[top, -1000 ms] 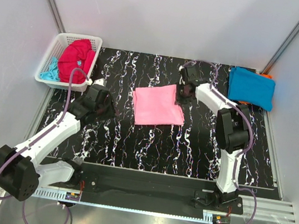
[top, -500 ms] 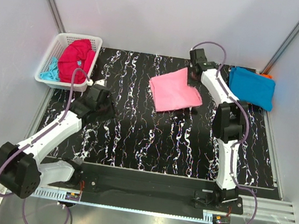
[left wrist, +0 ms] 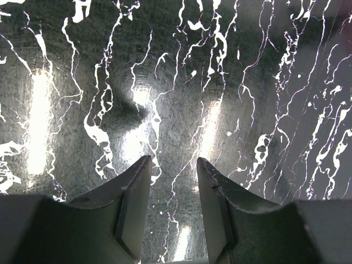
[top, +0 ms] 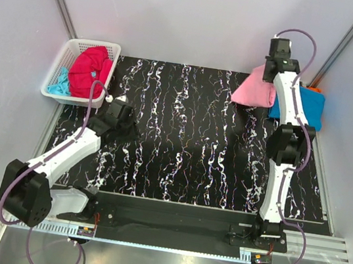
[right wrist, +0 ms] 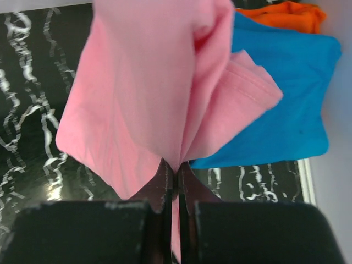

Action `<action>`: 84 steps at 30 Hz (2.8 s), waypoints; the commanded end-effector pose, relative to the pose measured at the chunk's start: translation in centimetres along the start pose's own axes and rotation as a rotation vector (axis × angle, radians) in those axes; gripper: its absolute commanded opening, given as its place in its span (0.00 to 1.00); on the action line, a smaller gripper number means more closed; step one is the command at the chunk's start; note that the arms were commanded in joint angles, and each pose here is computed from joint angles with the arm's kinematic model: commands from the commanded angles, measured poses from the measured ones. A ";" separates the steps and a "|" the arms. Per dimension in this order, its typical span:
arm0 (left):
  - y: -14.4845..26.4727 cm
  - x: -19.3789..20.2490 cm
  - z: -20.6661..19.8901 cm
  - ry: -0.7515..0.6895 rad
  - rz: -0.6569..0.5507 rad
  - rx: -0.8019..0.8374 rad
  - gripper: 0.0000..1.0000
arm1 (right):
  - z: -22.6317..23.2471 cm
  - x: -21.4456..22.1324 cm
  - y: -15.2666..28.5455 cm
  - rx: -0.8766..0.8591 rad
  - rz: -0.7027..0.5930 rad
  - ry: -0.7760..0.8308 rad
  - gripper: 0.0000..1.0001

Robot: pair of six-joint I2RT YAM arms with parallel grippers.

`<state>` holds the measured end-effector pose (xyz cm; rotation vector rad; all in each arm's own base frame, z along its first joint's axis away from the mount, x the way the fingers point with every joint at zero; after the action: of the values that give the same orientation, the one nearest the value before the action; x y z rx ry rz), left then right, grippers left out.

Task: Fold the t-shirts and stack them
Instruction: Neatly place the folded tshirt to the corner, then reset both grippers

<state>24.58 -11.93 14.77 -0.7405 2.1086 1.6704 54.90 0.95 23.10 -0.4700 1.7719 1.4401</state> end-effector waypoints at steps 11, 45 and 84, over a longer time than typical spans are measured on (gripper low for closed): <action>-0.8 -0.5 -0.8 -0.003 -0.002 0.049 0.43 | -14.7 -4.0 -2.9 0.208 -0.072 -0.191 0.00; -4.1 -0.1 -2.0 -0.009 0.101 0.070 0.42 | -26.6 -0.3 -11.8 0.598 -0.126 -0.433 0.00; -2.8 -0.1 -3.8 -0.164 -0.060 -0.026 0.99 | 0.3 10.4 11.9 -0.157 -0.012 -0.231 1.00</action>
<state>25.61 -16.04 12.49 -0.5849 2.0108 1.6746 41.61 5.25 22.10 -0.3602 1.6000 1.5337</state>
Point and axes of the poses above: each gripper's point midway between its finger pads, its own y axis back along the fingers, its own z axis along the line the jaws close on, x = y × z, the point moved 5 cm from there along y, back along the fingers, and after that the axes turned 12 degrees about -y, right-handed, at the moved point
